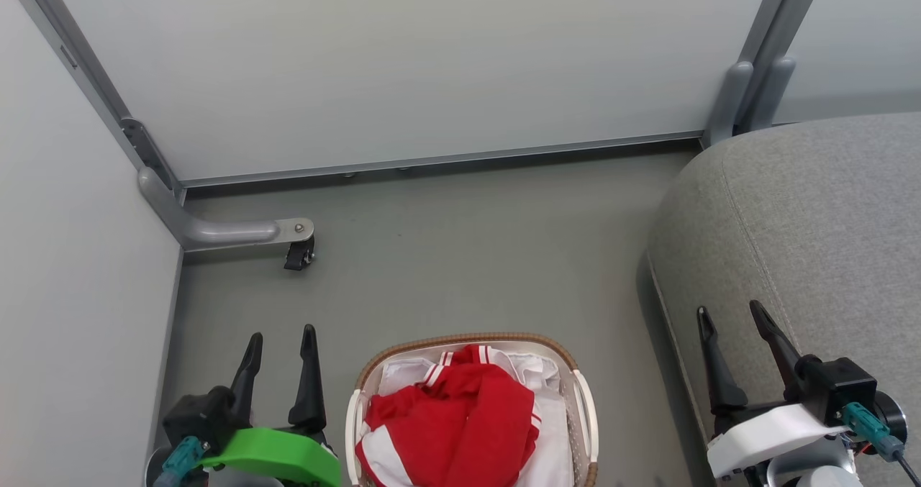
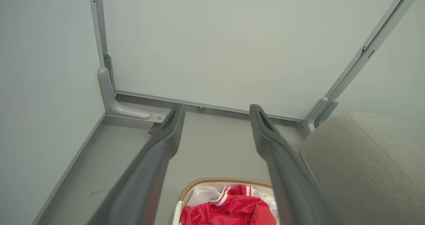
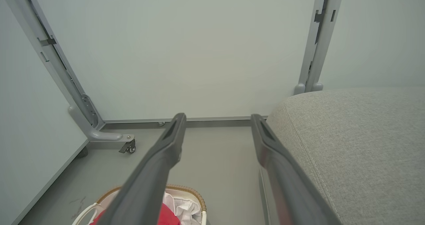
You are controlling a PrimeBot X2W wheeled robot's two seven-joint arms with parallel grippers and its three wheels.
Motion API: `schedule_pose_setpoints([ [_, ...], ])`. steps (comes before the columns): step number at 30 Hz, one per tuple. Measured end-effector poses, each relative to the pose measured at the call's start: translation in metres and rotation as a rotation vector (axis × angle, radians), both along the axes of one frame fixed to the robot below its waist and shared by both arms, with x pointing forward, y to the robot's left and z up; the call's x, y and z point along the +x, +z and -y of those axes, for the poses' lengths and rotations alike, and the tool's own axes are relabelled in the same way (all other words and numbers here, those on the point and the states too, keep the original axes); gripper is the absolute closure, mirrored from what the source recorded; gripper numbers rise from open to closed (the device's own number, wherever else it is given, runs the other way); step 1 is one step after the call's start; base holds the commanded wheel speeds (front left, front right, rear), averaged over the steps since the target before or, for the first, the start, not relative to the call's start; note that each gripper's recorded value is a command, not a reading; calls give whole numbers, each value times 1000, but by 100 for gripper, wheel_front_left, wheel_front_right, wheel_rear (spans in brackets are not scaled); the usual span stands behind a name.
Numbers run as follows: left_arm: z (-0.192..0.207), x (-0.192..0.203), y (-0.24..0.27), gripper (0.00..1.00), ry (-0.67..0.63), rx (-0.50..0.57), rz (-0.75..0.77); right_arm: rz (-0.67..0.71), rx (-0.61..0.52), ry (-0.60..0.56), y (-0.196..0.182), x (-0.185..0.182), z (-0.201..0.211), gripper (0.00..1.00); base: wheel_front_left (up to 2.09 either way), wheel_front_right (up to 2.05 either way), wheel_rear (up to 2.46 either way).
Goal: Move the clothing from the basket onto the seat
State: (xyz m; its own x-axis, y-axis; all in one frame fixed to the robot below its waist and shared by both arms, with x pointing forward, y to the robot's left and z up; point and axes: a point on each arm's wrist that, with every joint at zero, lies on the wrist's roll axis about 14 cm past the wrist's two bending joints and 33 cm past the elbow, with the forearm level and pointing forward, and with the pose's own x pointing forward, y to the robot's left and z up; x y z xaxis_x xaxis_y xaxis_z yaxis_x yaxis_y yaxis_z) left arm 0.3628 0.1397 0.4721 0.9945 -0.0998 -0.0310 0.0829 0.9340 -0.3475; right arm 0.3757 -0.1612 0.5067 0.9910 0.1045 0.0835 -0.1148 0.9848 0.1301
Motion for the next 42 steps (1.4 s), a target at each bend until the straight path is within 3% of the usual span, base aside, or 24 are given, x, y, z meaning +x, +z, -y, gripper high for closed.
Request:
schedule_pose_setpoints([
  [9,3,-1,-2,0,-14,42,5,12,-50,11,0,0,-3,0,0,0,0],
  [29,6,-2,-13,0,-28,49,-28,1,-49,6,-3,1,-1,0,0,0,0],
  [42,67,30,-26,0,-241,72,-44,-13,-53,-7,-11,27,4,0,0,0,0],
])
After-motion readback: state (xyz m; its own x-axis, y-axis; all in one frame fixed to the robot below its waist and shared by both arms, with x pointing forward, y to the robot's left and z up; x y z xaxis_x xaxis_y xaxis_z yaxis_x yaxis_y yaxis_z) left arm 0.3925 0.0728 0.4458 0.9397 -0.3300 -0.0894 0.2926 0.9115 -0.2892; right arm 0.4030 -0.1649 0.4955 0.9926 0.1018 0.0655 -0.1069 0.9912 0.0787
